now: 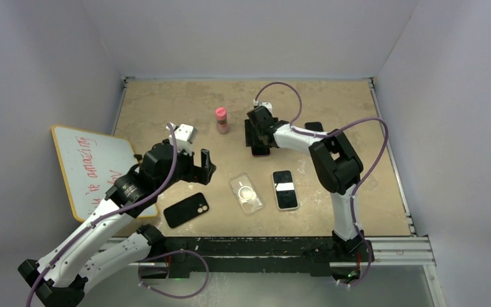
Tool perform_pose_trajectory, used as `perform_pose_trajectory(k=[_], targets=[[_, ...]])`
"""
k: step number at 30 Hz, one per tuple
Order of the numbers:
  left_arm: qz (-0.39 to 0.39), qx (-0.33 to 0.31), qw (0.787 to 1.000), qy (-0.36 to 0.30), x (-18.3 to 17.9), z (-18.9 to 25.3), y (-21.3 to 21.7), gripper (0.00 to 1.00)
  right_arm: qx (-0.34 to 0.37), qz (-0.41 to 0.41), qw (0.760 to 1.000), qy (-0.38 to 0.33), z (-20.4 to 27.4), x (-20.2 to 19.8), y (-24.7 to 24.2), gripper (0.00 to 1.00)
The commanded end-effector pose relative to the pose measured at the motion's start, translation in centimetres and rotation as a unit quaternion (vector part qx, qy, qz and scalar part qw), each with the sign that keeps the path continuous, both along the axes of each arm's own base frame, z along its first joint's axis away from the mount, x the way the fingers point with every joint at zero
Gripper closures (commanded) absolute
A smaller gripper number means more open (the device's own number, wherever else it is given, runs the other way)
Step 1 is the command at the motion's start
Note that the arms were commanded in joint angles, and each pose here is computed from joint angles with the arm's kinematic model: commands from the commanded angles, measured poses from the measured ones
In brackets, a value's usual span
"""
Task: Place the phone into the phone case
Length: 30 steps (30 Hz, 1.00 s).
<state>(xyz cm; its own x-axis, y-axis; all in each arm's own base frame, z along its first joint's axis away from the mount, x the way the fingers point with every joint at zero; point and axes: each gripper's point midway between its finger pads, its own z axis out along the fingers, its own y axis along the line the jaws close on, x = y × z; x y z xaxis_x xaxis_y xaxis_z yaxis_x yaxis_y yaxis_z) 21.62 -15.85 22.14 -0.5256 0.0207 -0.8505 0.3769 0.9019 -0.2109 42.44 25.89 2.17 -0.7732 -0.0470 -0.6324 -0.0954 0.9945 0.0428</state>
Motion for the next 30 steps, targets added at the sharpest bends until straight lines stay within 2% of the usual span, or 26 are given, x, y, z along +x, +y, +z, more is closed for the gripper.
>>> perform_pose_trajectory(k=[1, 5, 8, 18, 23, 30], targets=[[0.007, -0.015, 1.0, -0.008, 0.2, 0.6, -0.1, 0.06, 0.007, 0.025, 0.999, 0.032, -0.9, -2.2, -0.1, 0.23], [0.018, -0.028, 0.999, 0.007, 0.0, 0.1, -0.2, 0.07, 0.01, 0.031, 0.999, 0.033, -0.6, -3.2, -0.7, 0.34], [0.003, -0.051, 0.998, 0.033, -0.5, -0.9, -1.3, 0.08, 0.018, 0.031, 0.999, 0.025, 0.1, -3.9, -1.0, 0.39], [-0.037, -0.105, 0.979, 0.17, -2.4, -8.3, -5.5, 0.15, 0.071, 0.049, 0.996, 0.016, 2.1, -6.9, -1.3, 0.52], [-0.065, -0.114, 0.976, 0.176, -2.1, -9.2, -7.0, 0.17, 0.088, 0.058, 0.994, 0.016, 2.2, -7.9, -1.3, 0.58], [-0.047, -0.116, 0.975, 0.182, -1.2, -10.7, -7.3, 0.21, 0.136, 0.081, 0.987, -0.01, 3.8, -8.4, -0.1, 0.6]])
